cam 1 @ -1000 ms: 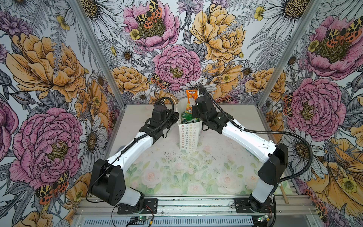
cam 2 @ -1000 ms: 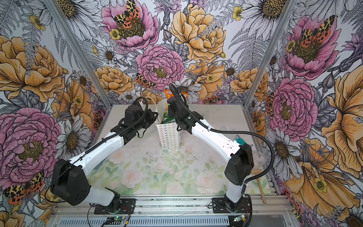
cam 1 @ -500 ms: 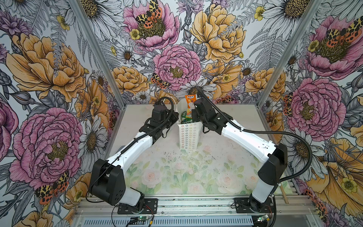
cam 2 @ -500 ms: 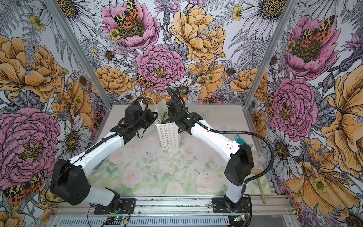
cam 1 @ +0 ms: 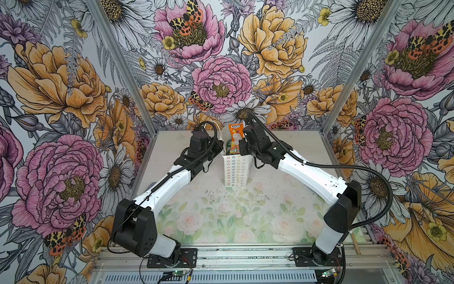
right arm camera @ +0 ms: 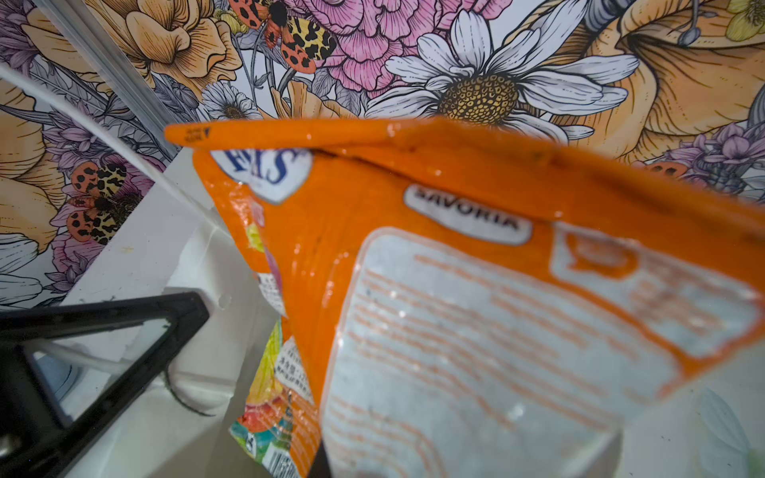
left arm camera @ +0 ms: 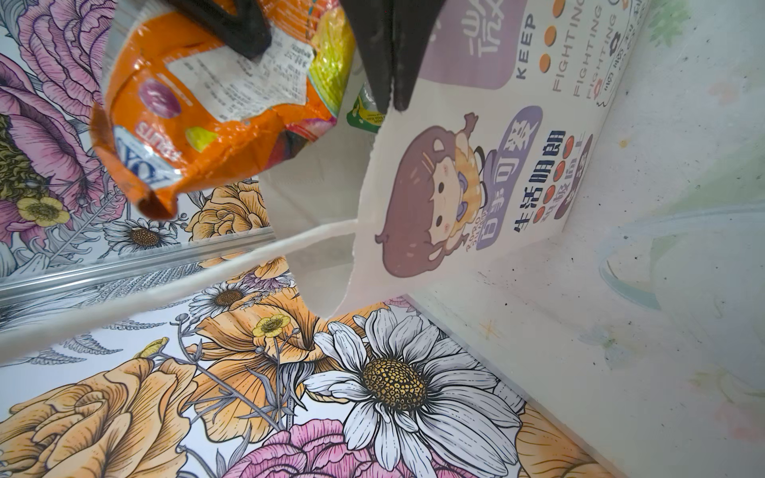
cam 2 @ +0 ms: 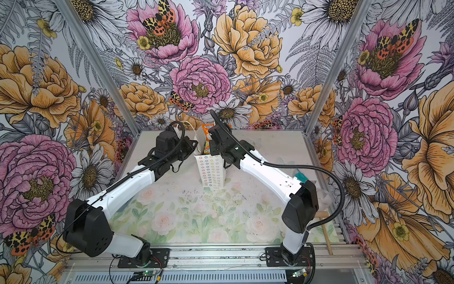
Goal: Place the snacks into the paper bag
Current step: Place the snack in the paper bag, then move the snack to the middle-right of the table.
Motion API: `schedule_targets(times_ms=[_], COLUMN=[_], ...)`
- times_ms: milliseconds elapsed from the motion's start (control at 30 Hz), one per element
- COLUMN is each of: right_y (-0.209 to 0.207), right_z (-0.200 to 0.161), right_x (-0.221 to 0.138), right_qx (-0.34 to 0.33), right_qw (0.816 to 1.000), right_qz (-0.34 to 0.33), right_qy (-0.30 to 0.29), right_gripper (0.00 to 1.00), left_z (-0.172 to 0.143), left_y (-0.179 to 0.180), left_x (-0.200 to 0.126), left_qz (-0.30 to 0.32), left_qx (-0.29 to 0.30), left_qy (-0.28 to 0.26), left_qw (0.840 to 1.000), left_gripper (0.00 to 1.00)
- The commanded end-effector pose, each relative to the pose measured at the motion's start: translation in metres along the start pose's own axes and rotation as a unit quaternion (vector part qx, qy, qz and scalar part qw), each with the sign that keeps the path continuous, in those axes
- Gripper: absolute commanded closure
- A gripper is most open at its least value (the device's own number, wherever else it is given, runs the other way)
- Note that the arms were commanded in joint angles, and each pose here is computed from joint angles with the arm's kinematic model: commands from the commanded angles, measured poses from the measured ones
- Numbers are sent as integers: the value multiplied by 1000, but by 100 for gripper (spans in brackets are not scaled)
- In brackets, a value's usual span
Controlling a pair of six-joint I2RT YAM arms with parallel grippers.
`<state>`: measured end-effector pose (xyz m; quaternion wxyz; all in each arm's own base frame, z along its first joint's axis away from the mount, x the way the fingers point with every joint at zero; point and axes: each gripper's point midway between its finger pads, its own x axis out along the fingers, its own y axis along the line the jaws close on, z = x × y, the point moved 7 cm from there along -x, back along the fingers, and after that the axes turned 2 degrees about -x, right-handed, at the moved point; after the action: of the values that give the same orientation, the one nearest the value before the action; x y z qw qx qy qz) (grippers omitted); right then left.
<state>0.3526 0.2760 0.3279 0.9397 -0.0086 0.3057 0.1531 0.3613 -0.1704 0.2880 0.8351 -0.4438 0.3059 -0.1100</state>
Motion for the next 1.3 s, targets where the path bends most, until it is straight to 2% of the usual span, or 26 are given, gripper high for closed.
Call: schedule_targets(times_ms=[0, 167, 300, 567, 767, 1033, 1100, 1267], right_y=[2, 4, 4, 1, -7, -34, -45, -98], right_z=[27, 31, 31, 41, 52, 41, 34, 10], right_x=[-36, -49, -53, -73, -112, -160, -171, -186], right_qx=[24, 28, 25, 15, 13, 18, 12, 12], right_qw=[998, 997, 998, 997, 992, 986, 988, 999], right_qz=[33, 53, 55, 64, 115, 166, 151, 9], right_qy=[-45, -40, -30, -39, -52, -14, -3, 42], right_gripper=[85, 71, 53, 45, 27, 19, 18, 9], left_z=[0, 1, 1, 1, 2, 4, 4, 5], left_y=[-7, -6, -7, -6, -6, -5, -5, -3], left_x=[-5, -4, -4, -4, -4, -4, -4, -4], left_qz=[-22, -23, -23, -23, -23, -25, -25, -25], left_qx=[-6, -7, -7, -8, -8, -9, -9, -11], left_qy=[2, 3, 3, 3, 4, 4, 5, 4], left_qw=[1000, 1000, 1000, 1000, 1000, 1000, 1000, 1000], left_gripper=[100, 100, 100, 100, 100, 100, 100, 100])
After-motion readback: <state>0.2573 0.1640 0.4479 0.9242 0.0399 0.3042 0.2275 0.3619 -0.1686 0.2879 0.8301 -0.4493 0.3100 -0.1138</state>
